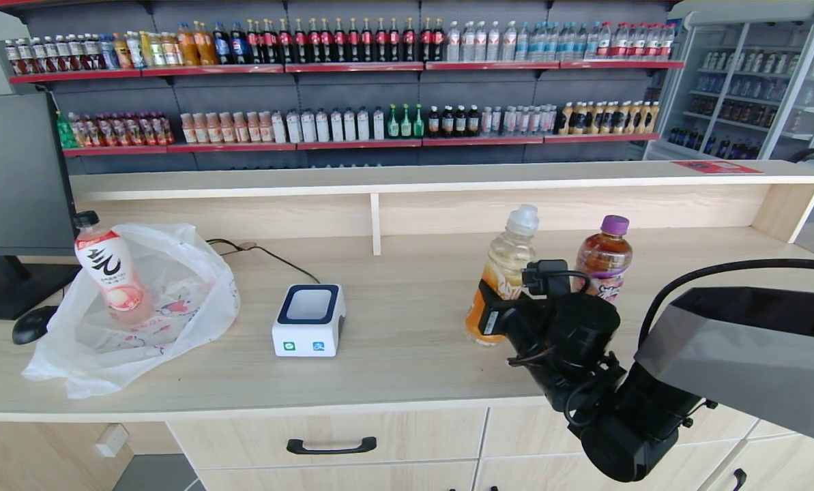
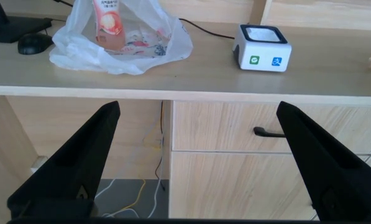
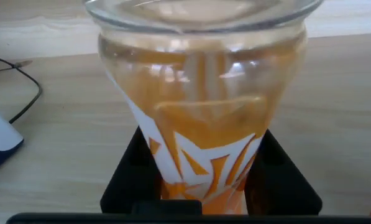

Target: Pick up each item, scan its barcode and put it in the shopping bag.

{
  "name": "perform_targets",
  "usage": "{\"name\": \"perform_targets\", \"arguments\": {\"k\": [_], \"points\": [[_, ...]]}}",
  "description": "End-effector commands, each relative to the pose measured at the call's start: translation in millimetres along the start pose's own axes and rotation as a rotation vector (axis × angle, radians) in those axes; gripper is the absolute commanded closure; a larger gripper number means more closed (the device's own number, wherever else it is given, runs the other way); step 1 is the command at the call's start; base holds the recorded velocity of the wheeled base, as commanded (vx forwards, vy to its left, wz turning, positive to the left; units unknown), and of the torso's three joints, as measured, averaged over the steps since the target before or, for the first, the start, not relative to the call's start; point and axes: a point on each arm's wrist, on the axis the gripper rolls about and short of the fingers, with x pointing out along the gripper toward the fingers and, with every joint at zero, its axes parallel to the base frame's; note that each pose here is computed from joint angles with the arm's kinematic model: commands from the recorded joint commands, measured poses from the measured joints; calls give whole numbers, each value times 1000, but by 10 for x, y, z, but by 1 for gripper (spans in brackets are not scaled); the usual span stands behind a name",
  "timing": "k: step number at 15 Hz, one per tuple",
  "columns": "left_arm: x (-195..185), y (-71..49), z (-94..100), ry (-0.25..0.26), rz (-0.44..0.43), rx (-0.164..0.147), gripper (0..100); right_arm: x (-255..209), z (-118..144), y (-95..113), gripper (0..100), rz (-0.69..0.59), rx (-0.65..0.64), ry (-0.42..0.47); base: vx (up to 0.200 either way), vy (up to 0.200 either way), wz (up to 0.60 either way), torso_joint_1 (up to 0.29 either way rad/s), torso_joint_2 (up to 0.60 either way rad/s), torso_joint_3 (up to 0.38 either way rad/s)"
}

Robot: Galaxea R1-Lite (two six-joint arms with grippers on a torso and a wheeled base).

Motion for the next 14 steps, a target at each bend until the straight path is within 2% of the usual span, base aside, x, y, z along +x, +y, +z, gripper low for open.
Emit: {"name": "perform_targets", "arguments": {"k": [1,8,13,14], "points": [[0,0,-1,0,-1,1,0,-8,1,17,100,6,2,1,0,0,0,0,0,0],[0,0,-1,0,0,-1,0,-72,272,39,100,17,28,-60,0,0,0,0,0,0],[0,0,-1,0,0,-2,0,-192,400,0,100,16,33,-67,0,0,0,0,0,0],[0,0,-1,0,2,-2,0,-306,519,9,100,28,40,-80,0,0,0,0,0,0]]}}
